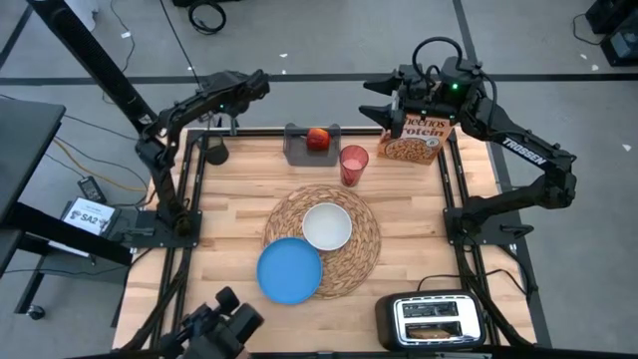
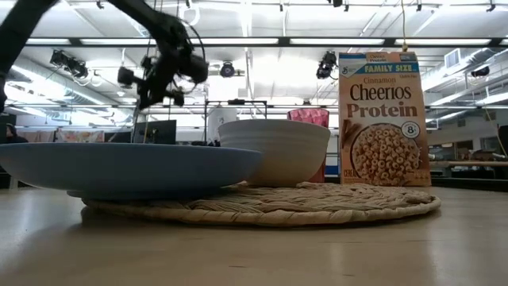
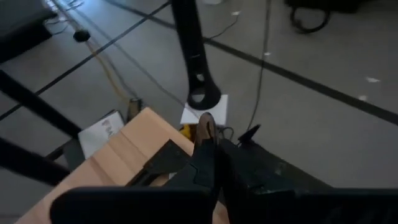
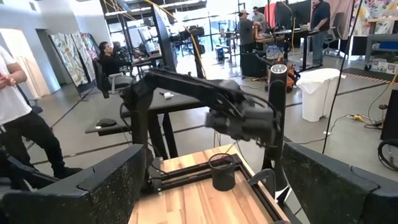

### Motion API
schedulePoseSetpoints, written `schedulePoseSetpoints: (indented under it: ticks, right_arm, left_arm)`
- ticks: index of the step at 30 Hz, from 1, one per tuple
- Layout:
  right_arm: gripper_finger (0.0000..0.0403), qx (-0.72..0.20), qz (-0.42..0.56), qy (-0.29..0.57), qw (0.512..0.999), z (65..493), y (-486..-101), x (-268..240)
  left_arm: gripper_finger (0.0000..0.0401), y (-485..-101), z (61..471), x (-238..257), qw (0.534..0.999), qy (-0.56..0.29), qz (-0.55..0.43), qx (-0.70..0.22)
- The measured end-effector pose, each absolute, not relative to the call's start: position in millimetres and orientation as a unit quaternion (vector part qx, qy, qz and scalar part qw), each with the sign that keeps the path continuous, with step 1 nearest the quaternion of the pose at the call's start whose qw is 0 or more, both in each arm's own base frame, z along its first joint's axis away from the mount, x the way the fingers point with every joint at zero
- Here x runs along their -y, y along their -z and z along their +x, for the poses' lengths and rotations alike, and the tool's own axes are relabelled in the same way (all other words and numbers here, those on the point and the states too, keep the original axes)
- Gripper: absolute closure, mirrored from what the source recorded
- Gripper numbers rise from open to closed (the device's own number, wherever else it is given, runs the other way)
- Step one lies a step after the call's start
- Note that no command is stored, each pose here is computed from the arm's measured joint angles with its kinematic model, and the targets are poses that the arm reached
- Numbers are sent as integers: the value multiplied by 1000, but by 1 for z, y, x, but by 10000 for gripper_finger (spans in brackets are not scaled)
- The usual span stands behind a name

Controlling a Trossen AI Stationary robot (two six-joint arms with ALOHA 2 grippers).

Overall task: Arrange a breakfast setting
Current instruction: Put the black spoon on the brown tablemat to the right of the white bowl

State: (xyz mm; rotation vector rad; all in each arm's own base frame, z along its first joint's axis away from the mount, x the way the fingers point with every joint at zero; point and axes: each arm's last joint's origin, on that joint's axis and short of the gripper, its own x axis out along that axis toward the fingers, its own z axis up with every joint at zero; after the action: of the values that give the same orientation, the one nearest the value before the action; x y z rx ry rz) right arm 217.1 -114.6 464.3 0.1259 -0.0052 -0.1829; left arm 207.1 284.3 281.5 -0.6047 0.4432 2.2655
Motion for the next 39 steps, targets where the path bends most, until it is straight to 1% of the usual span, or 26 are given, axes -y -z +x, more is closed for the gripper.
schedulePoseSetpoints:
  ticks: [4, 6, 9, 13, 18, 21, 23, 26, 29, 32, 36, 39]
  right_arm:
    - [27, -3, 48, 91, 995, 217, -464, 115]
    - [27, -5, 37, 86, 996, 217, -463, 114]
    - [28, -6, 26, 63, 998, 219, -463, 110]
    - [28, -8, 15, 38, 999, 223, -463, 102]
    - [28, -11, 16, 4, 1000, 230, -463, 86]
    - [28, -21, 20, -17, 999, 235, -461, 72]
    - [28, -31, 25, -32, 999, 240, -458, 60]
    - [28, -49, 49, -66, 995, 251, -453, 39]
    - [28, -50, 79, -102, 990, 262, -450, 17]
    - [29, -32, 120, -140, 982, 269, -453, -3]
    - [31, -4, 181, -183, 966, 273, -460, -24]
    - [31, -27, 254, -200, 946, 277, -456, -35]
  left_arm:
    - [382, -312, 209, -261, 416, -863, -226, -177]
    - [383, -331, 209, -245, 447, -849, -224, -168]
    - [383, -361, 214, -220, 520, -811, -214, -159]
    - [383, -401, 221, -183, 642, -728, -198, -140]
    - [383, -448, 224, -134, 799, -572, -155, -107]
    - [383, -472, 219, -109, 875, -463, -119, -75]
    - [383, -485, 215, -94, 923, -371, -84, -60]
    - [383, -500, 211, -69, 980, -196, -34, -28]
    - [383, -510, 207, -48, 1000, -22, -6, 6]
    - [383, -518, 204, -31, 993, 115, 9, 38]
    - [385, -525, 201, -9, 956, 277, 56, 80]
    - [386, -526, 202, 4, 917, 368, 106, 110]
